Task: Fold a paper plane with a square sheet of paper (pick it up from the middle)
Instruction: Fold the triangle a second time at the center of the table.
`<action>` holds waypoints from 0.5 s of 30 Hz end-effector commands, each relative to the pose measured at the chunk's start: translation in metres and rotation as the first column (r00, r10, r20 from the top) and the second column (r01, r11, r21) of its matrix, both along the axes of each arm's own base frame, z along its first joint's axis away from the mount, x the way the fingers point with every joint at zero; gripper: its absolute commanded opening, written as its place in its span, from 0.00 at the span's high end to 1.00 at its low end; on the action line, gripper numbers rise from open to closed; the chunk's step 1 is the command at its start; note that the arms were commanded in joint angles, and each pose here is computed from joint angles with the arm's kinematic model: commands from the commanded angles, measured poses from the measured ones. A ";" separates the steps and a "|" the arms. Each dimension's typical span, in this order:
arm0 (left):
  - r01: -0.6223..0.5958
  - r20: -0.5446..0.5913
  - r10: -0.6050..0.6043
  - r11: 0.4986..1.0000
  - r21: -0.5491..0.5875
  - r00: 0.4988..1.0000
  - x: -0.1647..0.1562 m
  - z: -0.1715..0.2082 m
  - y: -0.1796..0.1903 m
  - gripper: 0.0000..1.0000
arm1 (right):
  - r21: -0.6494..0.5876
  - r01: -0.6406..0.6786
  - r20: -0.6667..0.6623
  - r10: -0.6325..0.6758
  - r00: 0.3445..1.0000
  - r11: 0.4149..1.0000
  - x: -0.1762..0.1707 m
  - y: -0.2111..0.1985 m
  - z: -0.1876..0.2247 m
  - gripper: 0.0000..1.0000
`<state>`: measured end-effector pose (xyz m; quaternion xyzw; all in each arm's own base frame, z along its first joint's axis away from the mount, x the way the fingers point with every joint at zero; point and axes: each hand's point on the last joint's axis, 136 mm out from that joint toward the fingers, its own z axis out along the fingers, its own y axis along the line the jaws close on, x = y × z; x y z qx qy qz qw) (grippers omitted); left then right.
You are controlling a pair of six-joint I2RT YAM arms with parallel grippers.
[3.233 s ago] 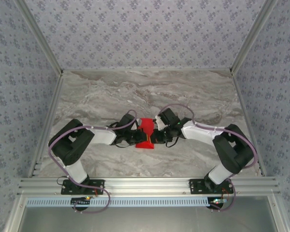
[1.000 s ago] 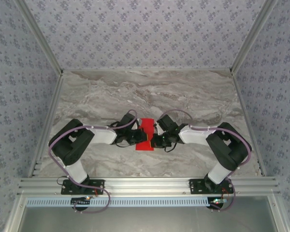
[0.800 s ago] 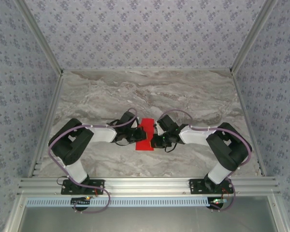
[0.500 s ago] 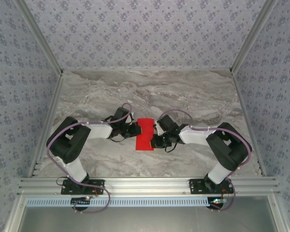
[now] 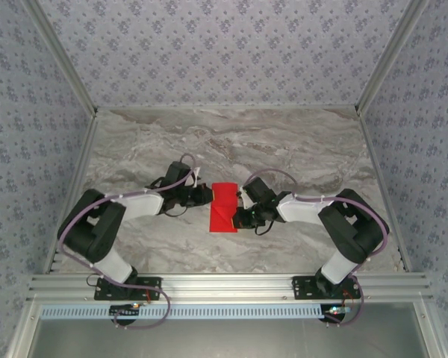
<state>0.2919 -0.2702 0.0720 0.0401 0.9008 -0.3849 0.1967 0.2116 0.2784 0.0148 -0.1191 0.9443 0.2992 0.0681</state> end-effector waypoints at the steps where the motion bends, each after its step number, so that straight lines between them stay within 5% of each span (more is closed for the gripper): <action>1: 0.034 0.064 -0.033 0.999 -0.021 0.997 -0.008 0.030 -0.015 0.93 | -0.259 0.009 -0.121 -0.042 0.992 0.966 -0.034 -0.055 -0.056 1.00; 15: 0.109 -0.050 -0.111 0.994 -0.030 0.993 -0.046 -0.022 -0.056 1.00 | -0.281 0.004 -0.132 -0.042 0.990 0.960 -0.035 -0.056 -0.059 1.00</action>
